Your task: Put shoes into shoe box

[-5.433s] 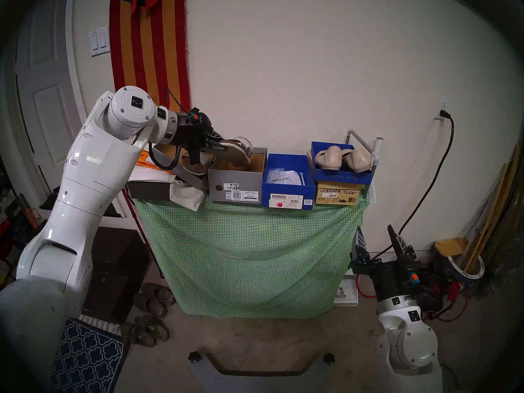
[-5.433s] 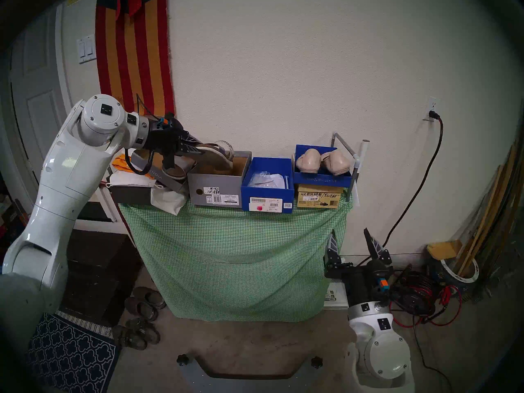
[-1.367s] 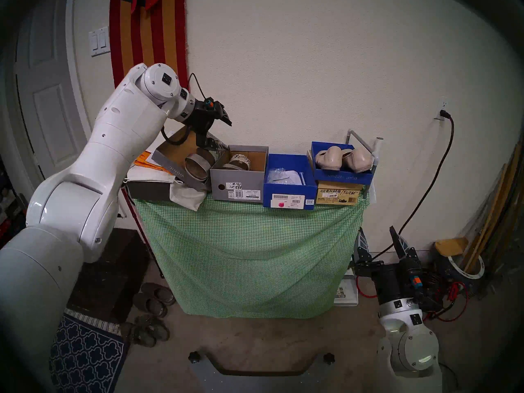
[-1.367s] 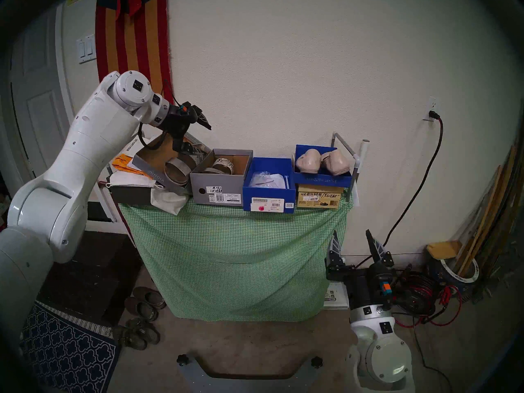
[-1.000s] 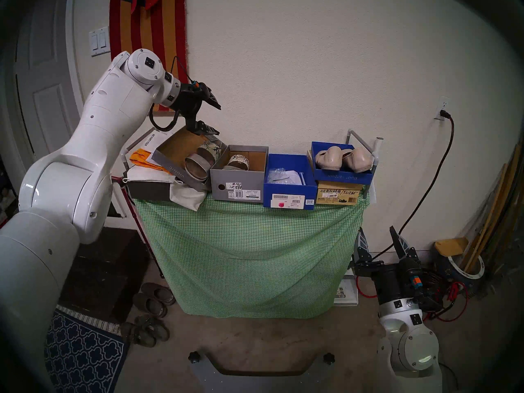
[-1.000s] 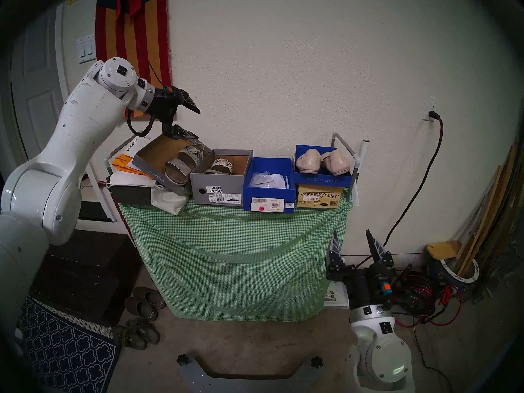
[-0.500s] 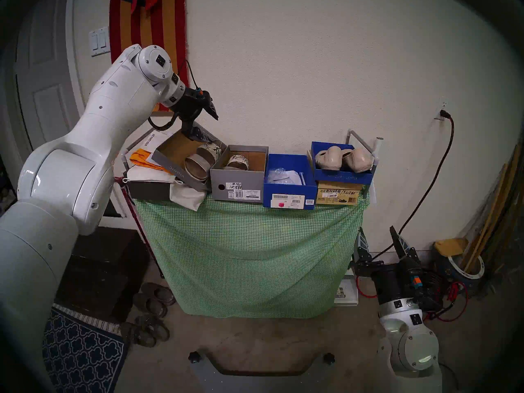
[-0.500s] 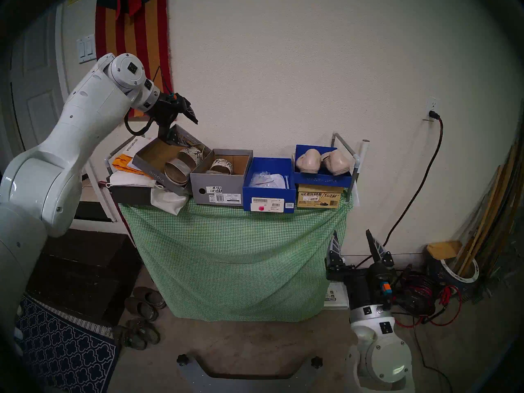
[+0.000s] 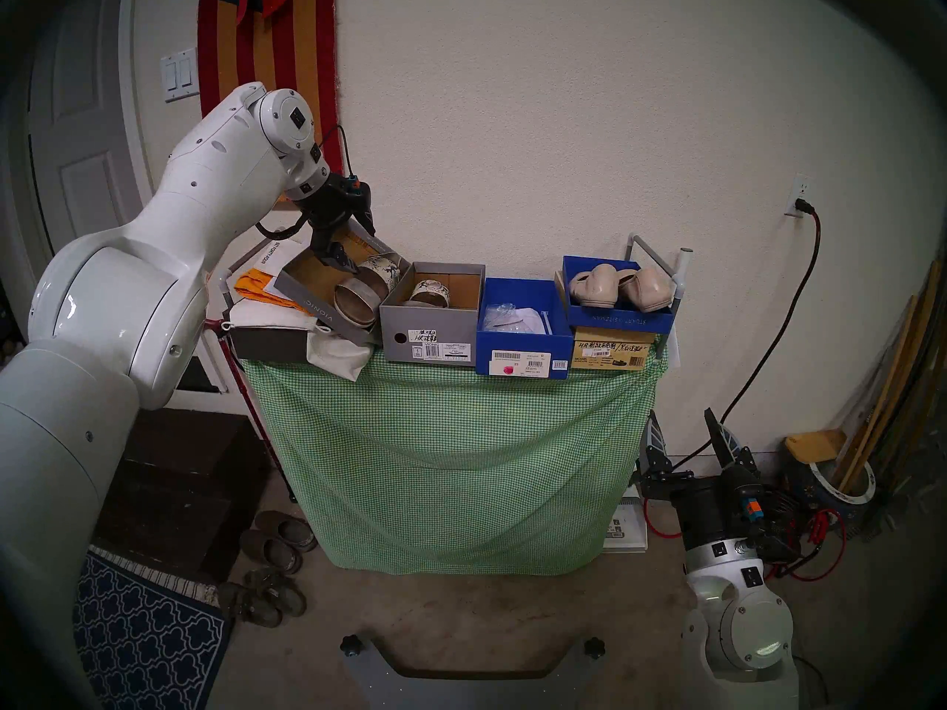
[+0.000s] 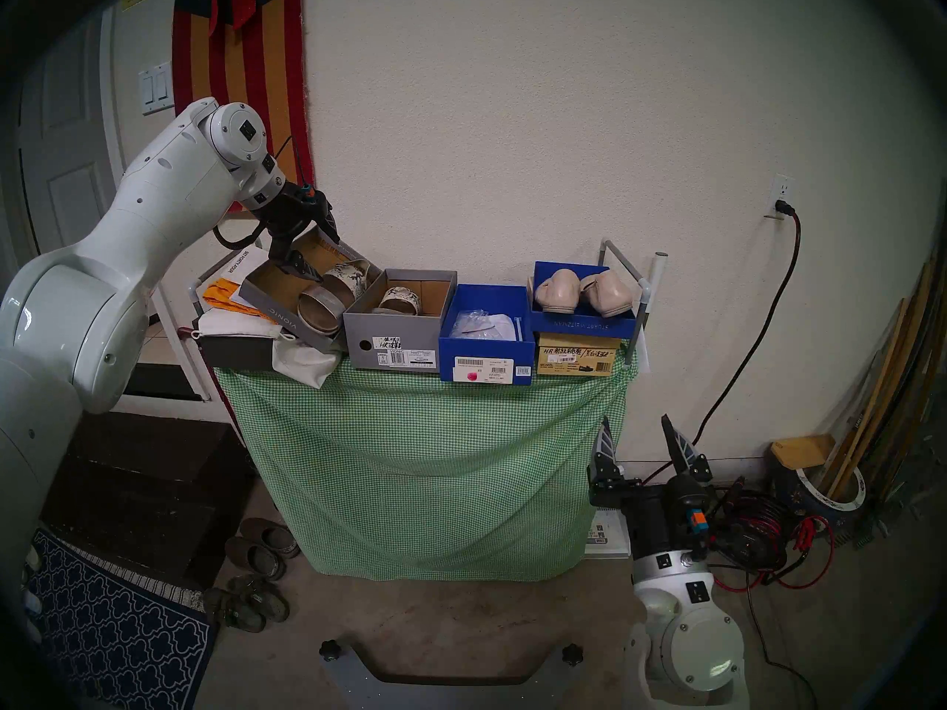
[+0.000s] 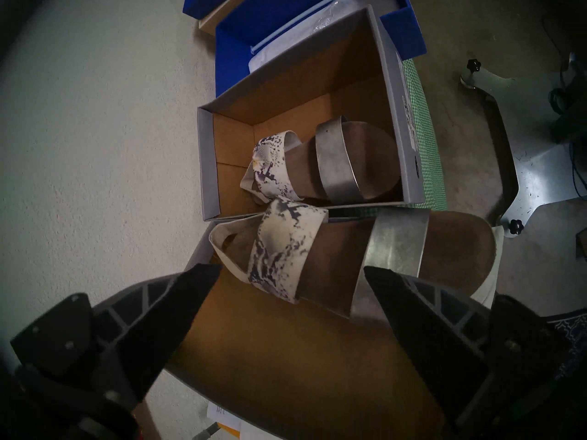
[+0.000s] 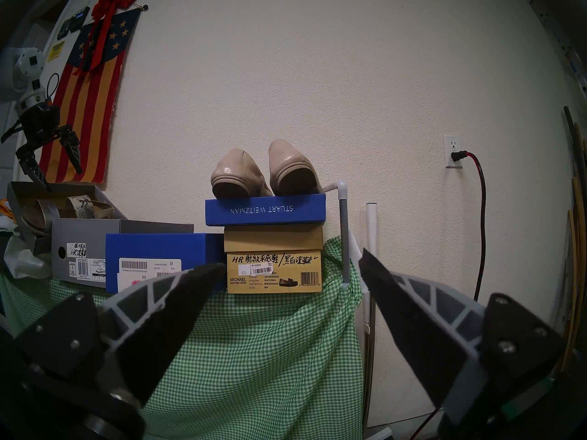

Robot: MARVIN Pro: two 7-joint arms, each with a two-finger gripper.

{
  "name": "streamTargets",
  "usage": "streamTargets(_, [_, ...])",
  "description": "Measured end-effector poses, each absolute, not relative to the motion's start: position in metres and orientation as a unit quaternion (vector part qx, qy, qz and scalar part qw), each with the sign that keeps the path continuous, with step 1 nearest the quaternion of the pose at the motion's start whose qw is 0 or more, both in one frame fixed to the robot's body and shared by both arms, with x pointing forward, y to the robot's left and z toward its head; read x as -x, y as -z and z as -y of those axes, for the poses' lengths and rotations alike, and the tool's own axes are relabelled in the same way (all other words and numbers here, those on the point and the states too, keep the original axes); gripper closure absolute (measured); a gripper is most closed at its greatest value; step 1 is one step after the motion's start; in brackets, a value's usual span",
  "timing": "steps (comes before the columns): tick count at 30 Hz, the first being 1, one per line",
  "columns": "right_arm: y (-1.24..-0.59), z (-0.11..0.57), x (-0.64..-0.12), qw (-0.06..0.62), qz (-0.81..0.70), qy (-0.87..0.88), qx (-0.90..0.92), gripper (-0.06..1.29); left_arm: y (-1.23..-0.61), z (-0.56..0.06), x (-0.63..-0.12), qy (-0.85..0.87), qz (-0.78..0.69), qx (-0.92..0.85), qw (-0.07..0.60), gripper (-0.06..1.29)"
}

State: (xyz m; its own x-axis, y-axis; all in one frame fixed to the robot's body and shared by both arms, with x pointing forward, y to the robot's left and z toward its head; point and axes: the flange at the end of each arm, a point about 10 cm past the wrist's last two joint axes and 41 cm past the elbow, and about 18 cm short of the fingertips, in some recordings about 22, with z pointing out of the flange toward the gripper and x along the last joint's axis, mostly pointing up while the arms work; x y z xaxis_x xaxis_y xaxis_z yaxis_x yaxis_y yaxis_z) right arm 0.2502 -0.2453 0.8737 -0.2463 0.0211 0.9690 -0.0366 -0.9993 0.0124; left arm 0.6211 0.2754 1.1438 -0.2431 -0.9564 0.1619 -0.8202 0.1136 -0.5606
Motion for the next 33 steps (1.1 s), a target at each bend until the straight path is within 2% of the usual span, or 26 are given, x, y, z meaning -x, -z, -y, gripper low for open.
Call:
streamTargets(13, [-0.874,0.245,-0.250,0.018,0.006,-0.789,-0.614,0.00,-1.108,-0.259,-0.640,0.311,-0.724,0.606,0.111,-0.03])
streamTargets(17, [-0.874,0.245,-0.250,0.018,0.006,-0.789,-0.614,0.00,-1.099,-0.255,-0.642,0.299,-0.730,0.604,0.117,0.04])
streamTargets(23, [-0.874,0.245,-0.250,0.018,0.006,-0.790,-0.613,0.00,-1.087,-0.254,-0.644,0.283,-0.738,0.600,0.126,0.72])
streamTargets(27, [-0.874,0.245,-0.250,0.018,0.006,-0.790,-0.613,0.00,-1.089,-0.255,-0.647,0.285,-0.738,0.595,0.138,1.25])
streamTargets(33, [-0.874,0.245,-0.250,0.018,0.006,-0.790,-0.613,0.00,-1.099,-0.258,-0.651,0.306,-0.726,0.594,0.163,1.24])
